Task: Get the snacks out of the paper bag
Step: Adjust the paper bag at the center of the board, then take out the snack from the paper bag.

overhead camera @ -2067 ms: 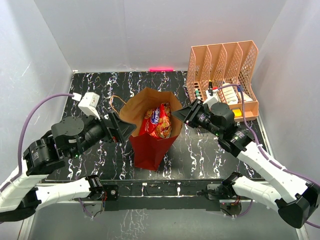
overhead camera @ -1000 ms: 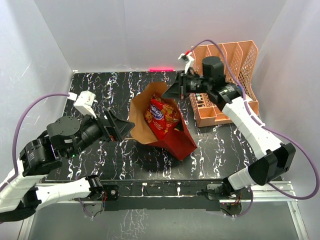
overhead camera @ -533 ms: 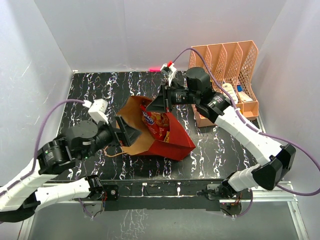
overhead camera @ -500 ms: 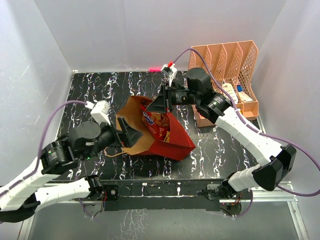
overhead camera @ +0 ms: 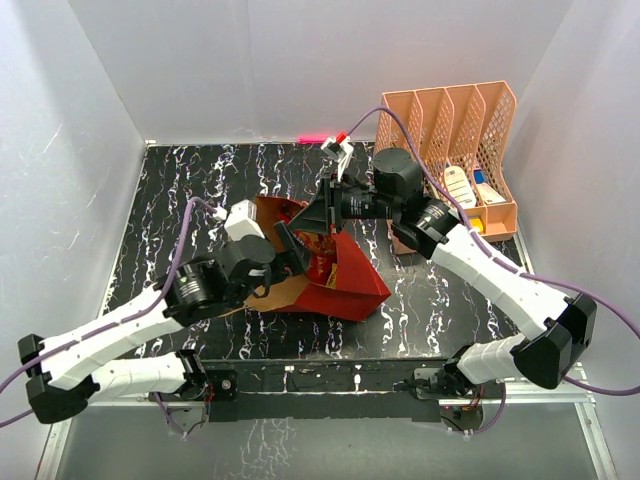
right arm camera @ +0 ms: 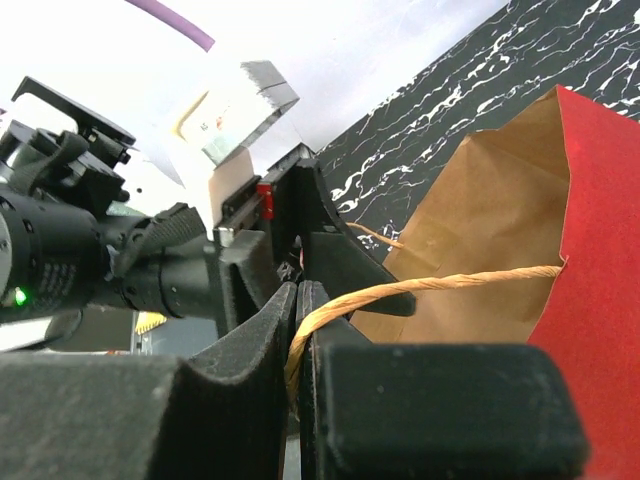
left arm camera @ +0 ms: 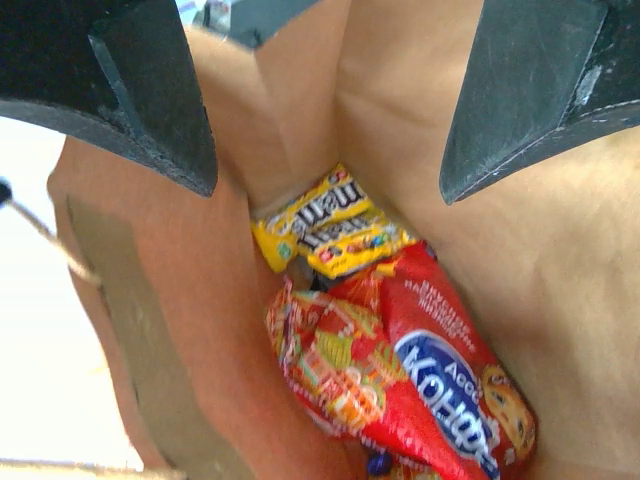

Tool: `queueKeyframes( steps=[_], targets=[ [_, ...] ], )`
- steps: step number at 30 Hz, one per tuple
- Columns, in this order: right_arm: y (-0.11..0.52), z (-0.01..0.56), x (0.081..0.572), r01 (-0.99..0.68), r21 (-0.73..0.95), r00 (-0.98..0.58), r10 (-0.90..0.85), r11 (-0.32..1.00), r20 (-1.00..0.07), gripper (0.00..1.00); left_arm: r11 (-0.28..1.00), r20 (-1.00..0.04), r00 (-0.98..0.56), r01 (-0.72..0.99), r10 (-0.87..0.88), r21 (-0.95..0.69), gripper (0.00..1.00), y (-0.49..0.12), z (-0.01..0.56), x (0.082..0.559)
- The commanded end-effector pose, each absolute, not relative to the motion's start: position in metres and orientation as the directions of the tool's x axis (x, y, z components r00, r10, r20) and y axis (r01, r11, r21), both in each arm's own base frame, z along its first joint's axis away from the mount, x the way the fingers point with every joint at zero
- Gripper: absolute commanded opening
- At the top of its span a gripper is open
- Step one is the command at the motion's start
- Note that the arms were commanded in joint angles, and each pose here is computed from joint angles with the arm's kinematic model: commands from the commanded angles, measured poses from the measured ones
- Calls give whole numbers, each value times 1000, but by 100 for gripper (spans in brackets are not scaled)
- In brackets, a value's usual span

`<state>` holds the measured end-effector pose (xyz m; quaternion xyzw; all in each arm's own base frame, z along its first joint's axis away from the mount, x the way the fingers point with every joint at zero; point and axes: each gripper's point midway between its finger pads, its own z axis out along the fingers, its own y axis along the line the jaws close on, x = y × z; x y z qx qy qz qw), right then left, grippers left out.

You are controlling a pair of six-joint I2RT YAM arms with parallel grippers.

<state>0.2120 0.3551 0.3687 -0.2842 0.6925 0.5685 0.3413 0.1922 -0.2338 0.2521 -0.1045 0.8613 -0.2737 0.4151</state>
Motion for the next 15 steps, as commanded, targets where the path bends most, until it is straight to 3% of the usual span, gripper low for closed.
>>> queueKeyframes(
  steps=[1, 5, 15],
  targets=[
    [351, 413, 201, -841, 524, -516, 91, 136, -852, 7, 772, -663, -484, -41, -571, -635, 91, -242, 270, 227],
    [346, 418, 202, -842, 515, -502, 118, 161, -857, 7, 741, -632, -458, -91, -625, -666, 91, -254, 262, 243],
    [341, 421, 200, -848, 501, -484, 132, 174, -865, 7, 630, -498, -517, -109, -696, -769, 75, -270, 224, 274]
  ],
)
